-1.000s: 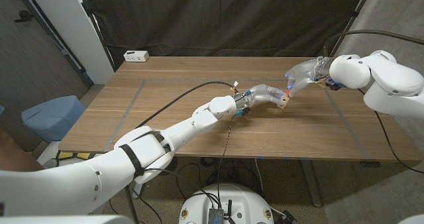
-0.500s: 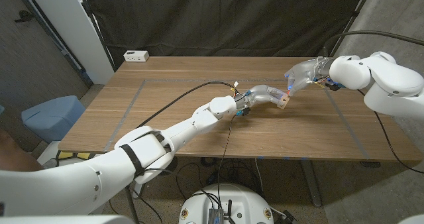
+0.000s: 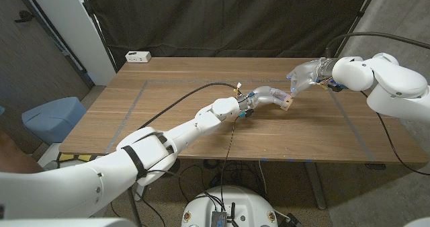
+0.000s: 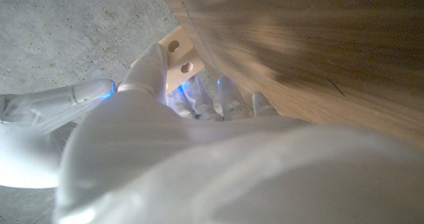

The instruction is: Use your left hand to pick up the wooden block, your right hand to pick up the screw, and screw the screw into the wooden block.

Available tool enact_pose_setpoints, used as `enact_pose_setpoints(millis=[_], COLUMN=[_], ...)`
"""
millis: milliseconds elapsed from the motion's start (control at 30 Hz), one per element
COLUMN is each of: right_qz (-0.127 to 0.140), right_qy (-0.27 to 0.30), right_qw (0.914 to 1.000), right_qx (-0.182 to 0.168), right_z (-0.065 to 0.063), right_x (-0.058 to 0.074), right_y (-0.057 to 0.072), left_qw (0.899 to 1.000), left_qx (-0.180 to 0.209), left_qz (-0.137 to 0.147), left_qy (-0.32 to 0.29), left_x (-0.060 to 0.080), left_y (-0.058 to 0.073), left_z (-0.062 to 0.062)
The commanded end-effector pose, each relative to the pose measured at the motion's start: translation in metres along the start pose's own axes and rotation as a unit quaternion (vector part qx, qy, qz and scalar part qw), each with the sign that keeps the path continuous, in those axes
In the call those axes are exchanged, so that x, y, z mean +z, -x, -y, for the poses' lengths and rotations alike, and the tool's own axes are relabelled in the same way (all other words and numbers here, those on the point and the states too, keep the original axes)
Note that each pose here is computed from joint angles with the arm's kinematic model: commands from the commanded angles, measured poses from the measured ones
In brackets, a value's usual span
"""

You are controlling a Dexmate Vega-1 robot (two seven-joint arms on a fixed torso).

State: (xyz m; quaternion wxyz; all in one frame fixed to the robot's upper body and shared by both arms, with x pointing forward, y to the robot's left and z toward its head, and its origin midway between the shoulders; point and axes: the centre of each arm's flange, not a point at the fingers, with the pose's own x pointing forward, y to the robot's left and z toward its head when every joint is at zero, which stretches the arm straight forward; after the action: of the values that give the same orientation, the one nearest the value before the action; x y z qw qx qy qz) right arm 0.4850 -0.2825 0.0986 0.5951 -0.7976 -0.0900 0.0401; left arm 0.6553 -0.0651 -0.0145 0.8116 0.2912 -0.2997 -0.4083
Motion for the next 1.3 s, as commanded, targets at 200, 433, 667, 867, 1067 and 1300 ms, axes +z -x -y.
enact_pose_setpoints(millis=[200,433,667,867,1067,1300], right_qz=[0.001,0.004,0.005,0.006,0.007,0.009], right_qy=[0.002,0.003,0.002,0.000,-0.004,-0.010], right_qw=[1.0000,1.0000,1.0000,1.0000,0.9999,0.9999], right_qx=[-0.001,-0.001,-0.006,-0.008,-0.008,-0.010], right_z=[0.0009,0.0018,0.0029,0.0034,0.0034,0.0039], right_x=[0.0019,0.0015,0.0031,0.0038,0.0037,0.0027], right_y=[-0.0022,-0.0024,-0.0042,-0.0059,-0.0078,-0.0111], left_qw=[1.000,1.000,1.000,1.000,1.000,1.000], left_qx=[0.001,0.000,0.000,-0.001,-0.002,-0.001], left_qz=[0.002,0.002,0.002,0.002,0.001,0.001], left_qy=[0.001,0.002,0.002,0.003,0.005,0.006], left_x=[-0.0003,-0.0008,-0.0015,-0.0020,-0.0032,-0.0036], left_y=[0.0001,0.0007,0.0008,0.0001,-0.0007,-0.0018], left_z=[-0.0028,-0.0045,-0.0064,-0.0073,-0.0078,-0.0083])
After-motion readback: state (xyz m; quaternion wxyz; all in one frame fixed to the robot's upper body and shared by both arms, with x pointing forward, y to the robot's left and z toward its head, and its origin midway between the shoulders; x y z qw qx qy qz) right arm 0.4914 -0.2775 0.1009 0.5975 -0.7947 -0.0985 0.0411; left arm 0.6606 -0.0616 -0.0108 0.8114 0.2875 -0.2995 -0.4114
